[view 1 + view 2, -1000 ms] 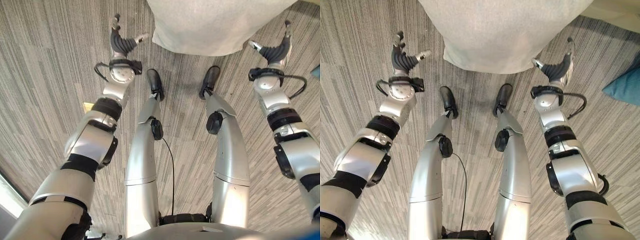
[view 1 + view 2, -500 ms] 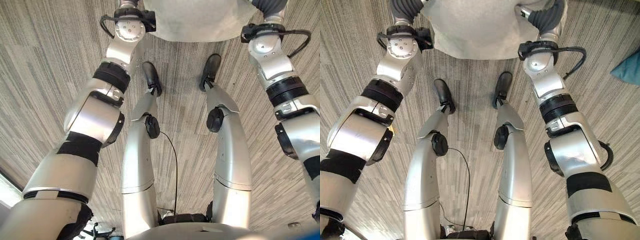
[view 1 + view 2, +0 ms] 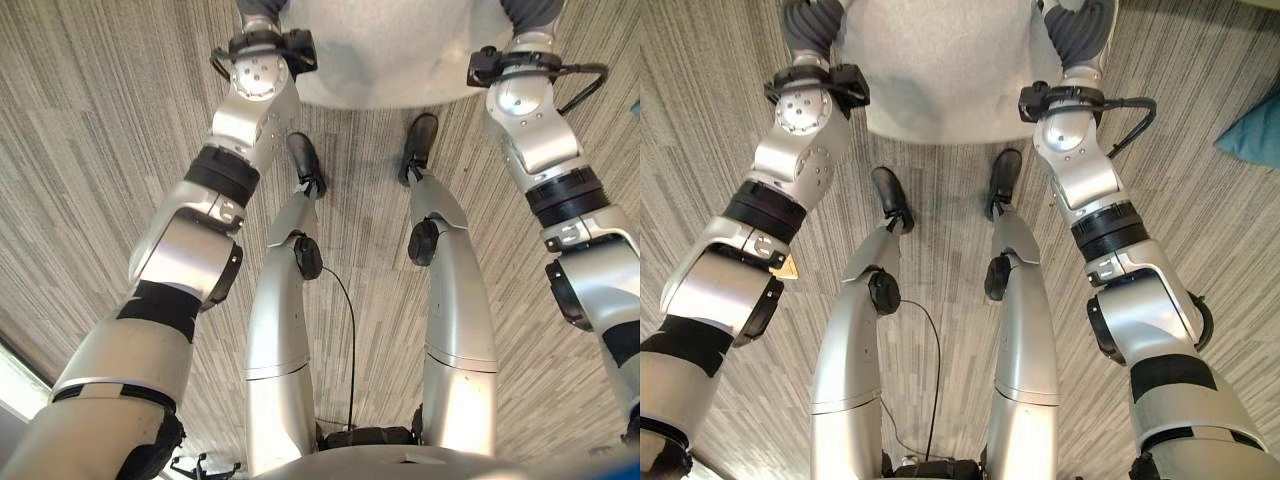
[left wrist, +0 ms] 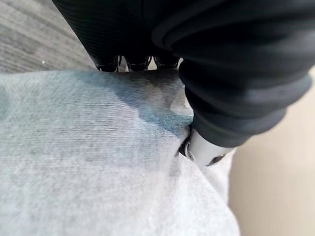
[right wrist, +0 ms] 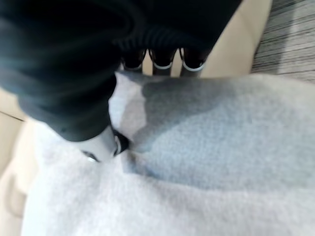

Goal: Pick up all the scattered cushions and arrange them neatly on the sofa.

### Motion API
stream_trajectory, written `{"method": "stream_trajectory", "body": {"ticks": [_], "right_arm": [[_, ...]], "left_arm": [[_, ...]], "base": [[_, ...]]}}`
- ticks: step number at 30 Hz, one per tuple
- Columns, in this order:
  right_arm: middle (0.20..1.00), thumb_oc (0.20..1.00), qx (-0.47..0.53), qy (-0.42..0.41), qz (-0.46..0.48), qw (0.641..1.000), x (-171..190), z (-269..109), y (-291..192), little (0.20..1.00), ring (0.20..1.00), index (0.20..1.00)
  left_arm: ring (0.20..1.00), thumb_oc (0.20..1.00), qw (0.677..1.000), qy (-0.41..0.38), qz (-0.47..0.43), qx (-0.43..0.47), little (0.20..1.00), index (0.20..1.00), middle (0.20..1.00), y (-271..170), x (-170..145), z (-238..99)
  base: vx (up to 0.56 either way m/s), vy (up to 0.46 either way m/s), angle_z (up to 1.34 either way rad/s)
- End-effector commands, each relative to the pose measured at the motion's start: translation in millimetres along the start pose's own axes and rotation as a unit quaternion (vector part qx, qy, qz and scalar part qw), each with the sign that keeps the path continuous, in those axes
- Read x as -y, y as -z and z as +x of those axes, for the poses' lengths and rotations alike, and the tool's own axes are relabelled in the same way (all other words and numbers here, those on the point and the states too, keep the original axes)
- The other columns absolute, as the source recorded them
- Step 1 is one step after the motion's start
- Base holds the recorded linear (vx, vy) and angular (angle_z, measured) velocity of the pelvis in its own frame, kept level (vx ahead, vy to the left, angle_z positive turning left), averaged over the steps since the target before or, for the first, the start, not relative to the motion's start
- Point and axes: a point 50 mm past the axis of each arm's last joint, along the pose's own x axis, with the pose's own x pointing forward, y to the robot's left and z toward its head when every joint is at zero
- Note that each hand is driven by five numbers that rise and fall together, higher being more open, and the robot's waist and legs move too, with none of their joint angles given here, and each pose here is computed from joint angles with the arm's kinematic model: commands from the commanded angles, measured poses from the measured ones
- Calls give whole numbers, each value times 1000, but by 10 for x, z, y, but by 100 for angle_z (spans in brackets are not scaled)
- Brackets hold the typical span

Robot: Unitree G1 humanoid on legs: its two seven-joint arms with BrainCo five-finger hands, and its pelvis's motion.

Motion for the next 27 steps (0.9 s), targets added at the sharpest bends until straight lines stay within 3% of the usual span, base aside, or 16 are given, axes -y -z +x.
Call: {"method": "stream_trajectory", "body": {"ticks": [1, 11, 13, 16, 18, 27], "right_arm": [[200, 200, 166, -59, 108, 978, -327, -257, -662, 200, 200, 200], [200, 200, 61, -114, 125, 984, -99, -1062, 129, 200, 200, 200], [200, 200, 17, -133, 129, 983, -11, -1376, 325, 200, 200, 200], [200, 200, -9, -135, 133, 982, 56, -1539, 414, 200, 200, 200], [200, 200, -55, -147, 122, 980, 236, -1873, 558, 200, 200, 200], [200, 200, -117, -180, 91, 972, 411, -2266, 706, 200, 200, 200]], "left_arm": [[200, 200, 992, 91, -80, 27, 200, 200, 200, 160, 478, -372], [200, 200, 987, 107, -105, 49, 200, 200, 200, 380, 115, -1016], [200, 200, 989, 126, -70, 28, 200, 200, 200, 569, 15, -1296], [200, 200, 990, 126, -69, 9, 200, 200, 200, 666, -54, -1441], [200, 200, 990, 113, -77, -36, 200, 200, 200, 825, -264, -1740], [200, 200, 988, 77, -74, -110, 200, 200, 200, 1036, -553, -2130]], "base": [[-64, -67, 14], [0, -87, 11], [69, -116, 18], [42, -88, 4], [135, -123, -9], [109, -121, 9]]}}
